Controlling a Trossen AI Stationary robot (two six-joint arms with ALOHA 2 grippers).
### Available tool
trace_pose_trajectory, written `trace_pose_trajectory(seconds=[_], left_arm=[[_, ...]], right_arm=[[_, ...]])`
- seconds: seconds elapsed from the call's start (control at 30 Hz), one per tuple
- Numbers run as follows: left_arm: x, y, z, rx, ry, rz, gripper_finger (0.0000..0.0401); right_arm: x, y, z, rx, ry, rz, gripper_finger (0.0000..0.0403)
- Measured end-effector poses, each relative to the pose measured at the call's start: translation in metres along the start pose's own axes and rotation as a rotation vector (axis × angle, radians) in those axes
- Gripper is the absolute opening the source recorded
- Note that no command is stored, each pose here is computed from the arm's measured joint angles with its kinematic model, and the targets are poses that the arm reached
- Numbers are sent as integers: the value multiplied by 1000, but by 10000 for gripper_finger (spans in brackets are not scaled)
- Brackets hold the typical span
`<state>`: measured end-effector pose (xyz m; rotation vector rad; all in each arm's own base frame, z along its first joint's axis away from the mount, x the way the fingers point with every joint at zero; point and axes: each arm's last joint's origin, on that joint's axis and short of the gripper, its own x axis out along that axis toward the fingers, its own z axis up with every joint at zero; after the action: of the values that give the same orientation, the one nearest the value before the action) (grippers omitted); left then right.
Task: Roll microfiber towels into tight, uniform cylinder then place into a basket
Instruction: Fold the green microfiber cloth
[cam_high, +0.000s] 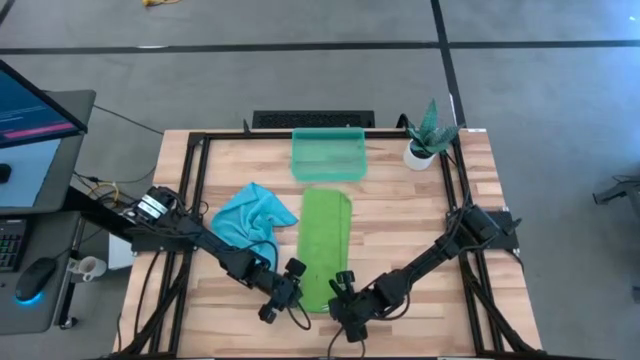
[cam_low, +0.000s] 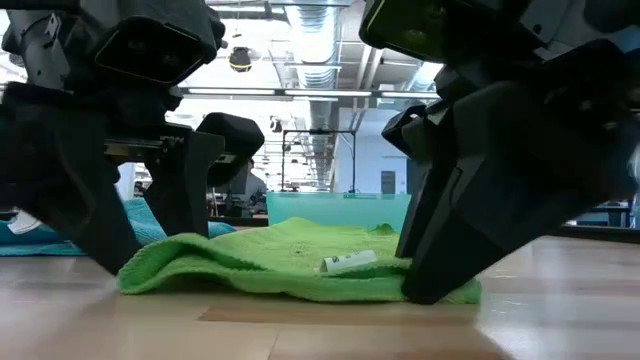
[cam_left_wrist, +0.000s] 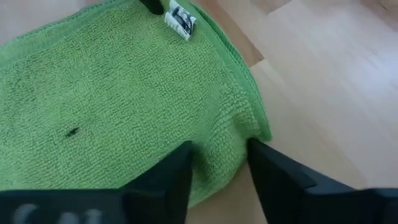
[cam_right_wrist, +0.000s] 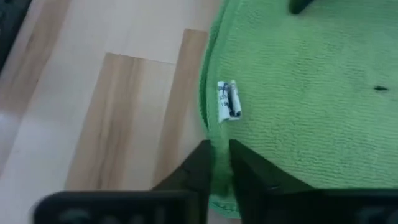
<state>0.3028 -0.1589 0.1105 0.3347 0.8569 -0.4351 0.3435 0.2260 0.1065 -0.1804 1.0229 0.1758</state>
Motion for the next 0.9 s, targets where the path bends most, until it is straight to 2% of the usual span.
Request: trace_pose_trajectory(seconds=[0.13,0.3,0.43,0.63,0.9], left_arm=[[0,1,0,-2,-2,13,71],[-2,2,1,-8,-6,23,8],[-8,-3,7,-16,-14,34,9],[-17,-12,19,-25,-7,58,3],[-36,-25,40,26,35,163,2]], right_arm=[[0,-2,0,3,4,-4,12],[-1,-1,2,8,9,-5,18],[-6,5,8,-8,23,-18,7],[-23,19,13,3,89,-125,8],[-50,41,32,-15,33,-182,7]])
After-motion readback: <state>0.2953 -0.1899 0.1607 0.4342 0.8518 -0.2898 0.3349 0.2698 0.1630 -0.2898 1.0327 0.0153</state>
